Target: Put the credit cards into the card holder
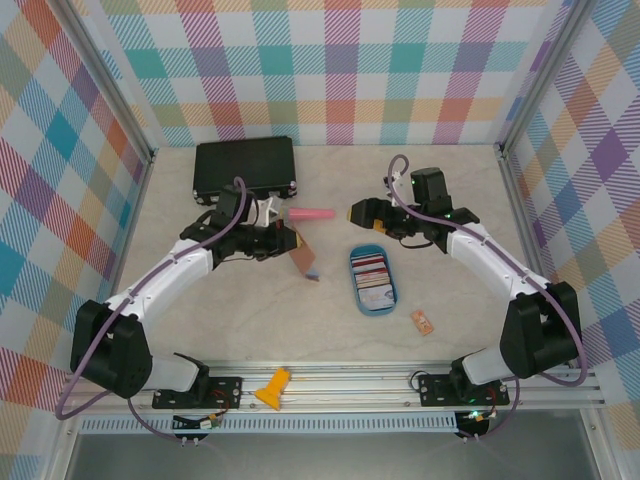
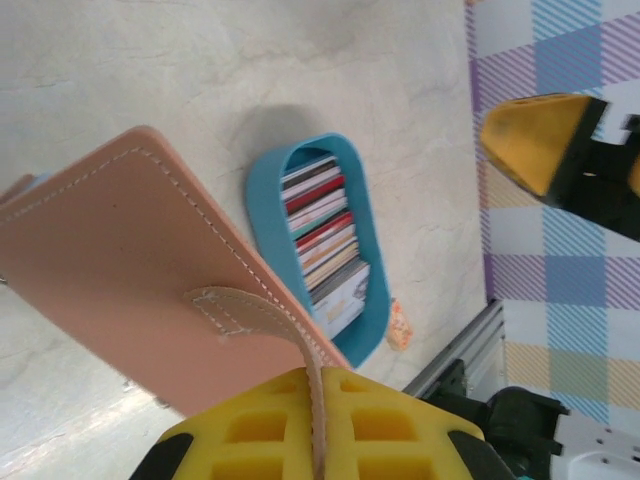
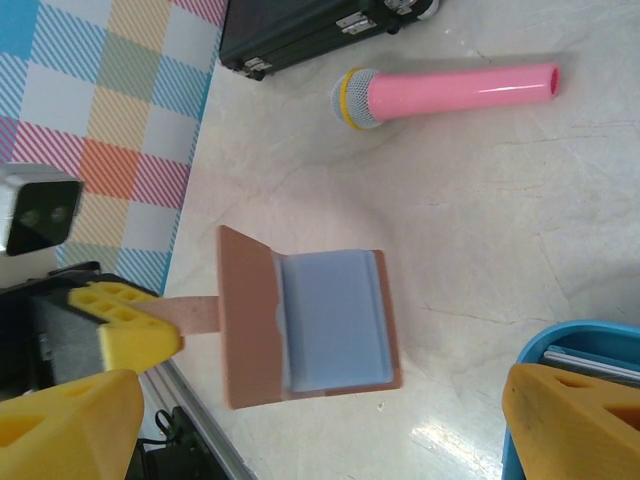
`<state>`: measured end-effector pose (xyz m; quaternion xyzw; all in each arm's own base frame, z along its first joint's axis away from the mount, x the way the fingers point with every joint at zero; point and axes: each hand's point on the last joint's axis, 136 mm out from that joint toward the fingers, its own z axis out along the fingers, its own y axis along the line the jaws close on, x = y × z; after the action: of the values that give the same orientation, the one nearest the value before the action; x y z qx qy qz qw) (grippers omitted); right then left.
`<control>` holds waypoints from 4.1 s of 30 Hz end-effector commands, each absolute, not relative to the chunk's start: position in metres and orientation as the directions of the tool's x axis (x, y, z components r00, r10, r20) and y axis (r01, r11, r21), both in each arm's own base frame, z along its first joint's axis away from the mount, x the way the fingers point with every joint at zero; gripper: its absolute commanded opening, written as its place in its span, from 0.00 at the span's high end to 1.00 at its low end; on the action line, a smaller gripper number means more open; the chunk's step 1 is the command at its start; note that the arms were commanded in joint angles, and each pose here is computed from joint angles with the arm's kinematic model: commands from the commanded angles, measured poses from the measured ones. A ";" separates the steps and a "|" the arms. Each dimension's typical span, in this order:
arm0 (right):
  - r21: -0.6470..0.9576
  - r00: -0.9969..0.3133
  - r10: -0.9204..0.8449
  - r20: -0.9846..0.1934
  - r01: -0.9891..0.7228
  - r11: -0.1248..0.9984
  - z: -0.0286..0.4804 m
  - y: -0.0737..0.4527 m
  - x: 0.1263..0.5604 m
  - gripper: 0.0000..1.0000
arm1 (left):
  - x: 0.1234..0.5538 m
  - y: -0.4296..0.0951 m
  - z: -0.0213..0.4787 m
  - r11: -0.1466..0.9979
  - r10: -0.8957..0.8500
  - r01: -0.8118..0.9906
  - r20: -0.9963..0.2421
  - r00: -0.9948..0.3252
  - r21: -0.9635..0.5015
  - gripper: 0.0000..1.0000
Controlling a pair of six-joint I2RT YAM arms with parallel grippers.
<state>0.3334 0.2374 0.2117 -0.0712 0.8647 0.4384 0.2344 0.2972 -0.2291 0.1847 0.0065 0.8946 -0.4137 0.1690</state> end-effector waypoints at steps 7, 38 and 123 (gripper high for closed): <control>0.728 -0.890 0.044 -0.454 -0.343 0.594 0.206 0.240 0.326 0.09 | 0.281 -0.205 0.113 0.769 -0.047 0.147 -0.284 -0.958 -0.622 1.00; 0.522 -0.842 -0.141 -0.521 -0.445 0.727 0.179 0.209 0.304 0.15 | 0.314 -0.130 0.055 0.977 -0.029 0.031 -0.278 -0.960 -0.210 1.00; 0.427 -0.981 -0.110 -0.162 -0.170 0.888 0.035 0.370 0.291 0.18 | 0.300 -0.145 0.041 0.943 -0.036 0.044 -0.233 -0.972 -0.329 0.96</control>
<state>0.2965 0.3710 0.0475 -0.0804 0.9620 0.2467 0.0852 0.2986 -0.1442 0.0342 0.0018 0.9805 -0.1583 0.1165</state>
